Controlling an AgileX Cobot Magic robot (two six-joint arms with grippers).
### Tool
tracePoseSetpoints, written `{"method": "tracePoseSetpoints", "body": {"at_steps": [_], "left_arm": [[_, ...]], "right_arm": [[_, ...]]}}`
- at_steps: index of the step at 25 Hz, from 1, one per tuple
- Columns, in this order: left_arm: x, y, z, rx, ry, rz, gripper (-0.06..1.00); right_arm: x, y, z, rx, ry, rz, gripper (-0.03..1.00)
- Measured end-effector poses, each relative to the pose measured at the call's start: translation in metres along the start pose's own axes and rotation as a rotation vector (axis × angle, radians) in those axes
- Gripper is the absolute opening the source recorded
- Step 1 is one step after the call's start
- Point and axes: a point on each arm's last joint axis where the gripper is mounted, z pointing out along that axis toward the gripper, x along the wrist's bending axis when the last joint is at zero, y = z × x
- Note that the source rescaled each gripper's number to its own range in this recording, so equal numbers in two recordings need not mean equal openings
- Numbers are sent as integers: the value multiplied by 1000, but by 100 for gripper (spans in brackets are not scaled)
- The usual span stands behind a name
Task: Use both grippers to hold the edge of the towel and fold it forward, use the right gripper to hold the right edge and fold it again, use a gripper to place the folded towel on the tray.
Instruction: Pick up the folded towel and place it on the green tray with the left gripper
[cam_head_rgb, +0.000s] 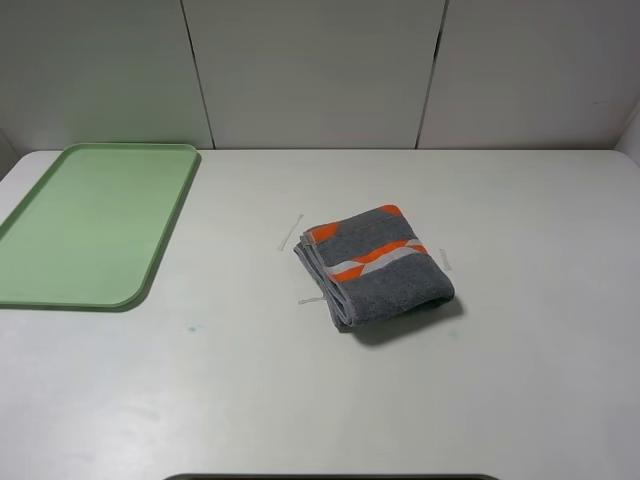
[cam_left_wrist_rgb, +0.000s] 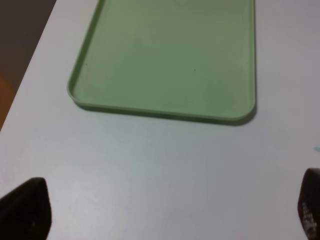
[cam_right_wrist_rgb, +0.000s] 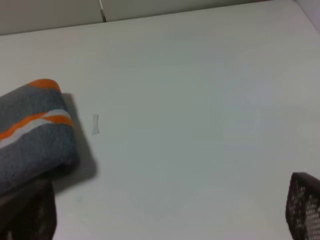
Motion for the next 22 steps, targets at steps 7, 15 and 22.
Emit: {"method": "tracePoseSetpoints", "body": {"at_steps": [7, 15, 22], "left_arm": [[0, 0, 0, 0, 0, 0, 100], [0, 0, 0, 0, 0, 0, 100], [0, 0, 0, 0, 0, 0, 100]], "right_arm": [[0, 0, 0, 0, -2, -1, 100], [0, 0, 0, 0, -2, -1, 100], [0, 0, 0, 0, -2, -1, 100]]}}
